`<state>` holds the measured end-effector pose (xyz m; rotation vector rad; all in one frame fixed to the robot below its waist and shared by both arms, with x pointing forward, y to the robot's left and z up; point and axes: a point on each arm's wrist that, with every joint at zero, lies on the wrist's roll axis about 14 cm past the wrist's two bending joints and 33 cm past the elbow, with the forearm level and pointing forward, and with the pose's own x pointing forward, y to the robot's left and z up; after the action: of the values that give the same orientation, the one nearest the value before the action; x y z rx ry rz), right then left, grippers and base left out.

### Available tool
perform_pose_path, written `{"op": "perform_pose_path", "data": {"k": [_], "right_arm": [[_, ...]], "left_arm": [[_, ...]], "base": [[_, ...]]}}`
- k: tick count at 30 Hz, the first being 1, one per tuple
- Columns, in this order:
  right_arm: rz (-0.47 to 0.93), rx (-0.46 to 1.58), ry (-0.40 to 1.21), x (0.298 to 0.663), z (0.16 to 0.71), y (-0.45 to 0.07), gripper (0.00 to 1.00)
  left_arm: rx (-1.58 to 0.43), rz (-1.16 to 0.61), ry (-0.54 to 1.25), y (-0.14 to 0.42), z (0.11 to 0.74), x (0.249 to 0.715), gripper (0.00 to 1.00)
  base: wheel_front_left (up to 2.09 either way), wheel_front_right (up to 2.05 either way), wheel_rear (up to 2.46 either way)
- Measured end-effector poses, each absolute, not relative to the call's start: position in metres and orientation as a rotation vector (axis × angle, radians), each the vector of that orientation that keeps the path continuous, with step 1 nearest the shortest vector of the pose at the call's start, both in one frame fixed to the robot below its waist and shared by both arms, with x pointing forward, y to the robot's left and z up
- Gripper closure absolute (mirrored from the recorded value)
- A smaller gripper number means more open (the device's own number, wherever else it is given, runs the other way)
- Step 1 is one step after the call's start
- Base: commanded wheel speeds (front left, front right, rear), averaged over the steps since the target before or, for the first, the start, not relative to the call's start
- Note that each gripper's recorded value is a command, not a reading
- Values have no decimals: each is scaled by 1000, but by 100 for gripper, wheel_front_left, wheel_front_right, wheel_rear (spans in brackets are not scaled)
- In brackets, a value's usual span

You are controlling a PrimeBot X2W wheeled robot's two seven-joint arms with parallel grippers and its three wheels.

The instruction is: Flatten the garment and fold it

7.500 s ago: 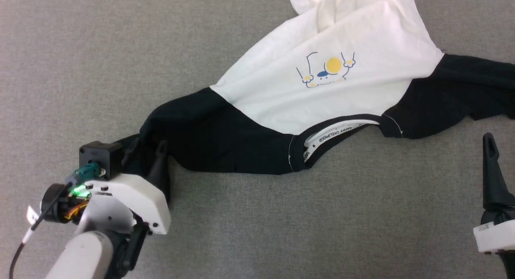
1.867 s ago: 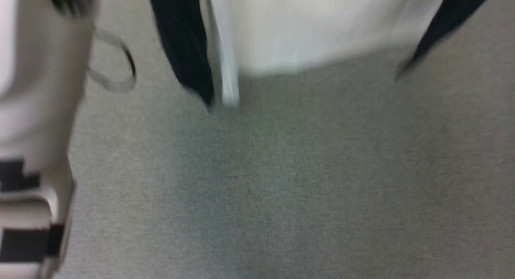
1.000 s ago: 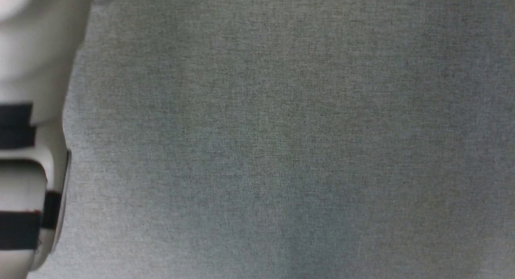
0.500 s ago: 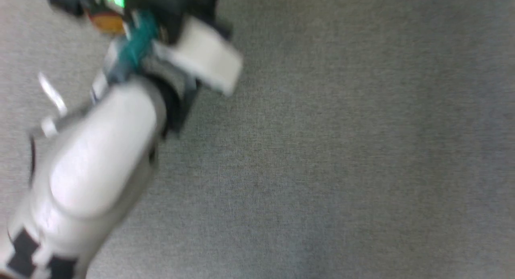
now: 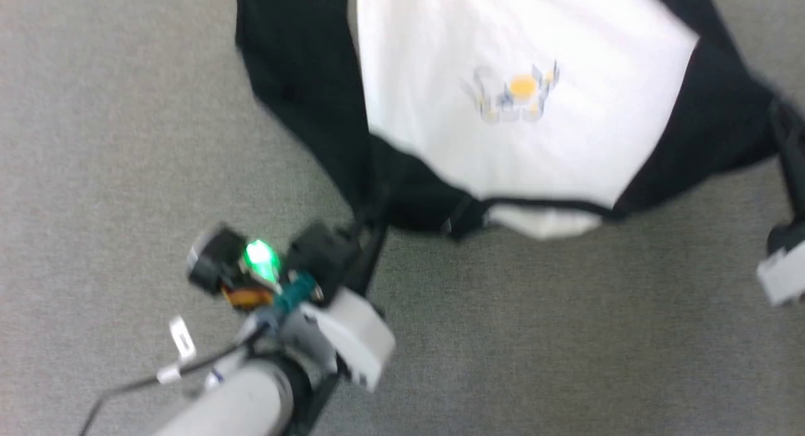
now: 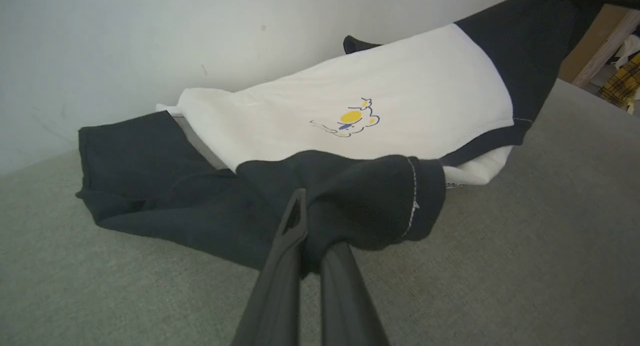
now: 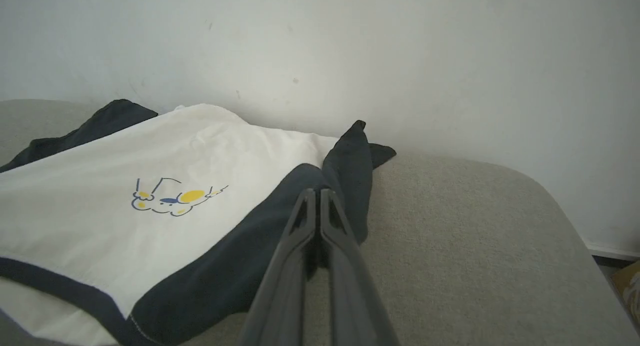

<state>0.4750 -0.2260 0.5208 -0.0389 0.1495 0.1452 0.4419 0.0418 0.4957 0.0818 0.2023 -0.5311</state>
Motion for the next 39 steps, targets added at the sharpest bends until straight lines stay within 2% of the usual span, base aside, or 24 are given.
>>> {"op": "perform_pose_path", "data": {"k": [13,24,33,39], "right_arm": [[84,12,382,378,476,-230,100],[73,43,635,319,425,-227,100],[69,42,701,309,406,-226,100],[101,29,714,322,391,-217,100]], "left_arm": [[58,-602,528,41,435,336,100],[38,-623,659,41,413,302,100],[55,-626,729,46,391,292,100],[79,-642,737,41,376,308,100]], "base": [[0,0,0],[0,0,0],[0,0,0],[0,0,0]]}}
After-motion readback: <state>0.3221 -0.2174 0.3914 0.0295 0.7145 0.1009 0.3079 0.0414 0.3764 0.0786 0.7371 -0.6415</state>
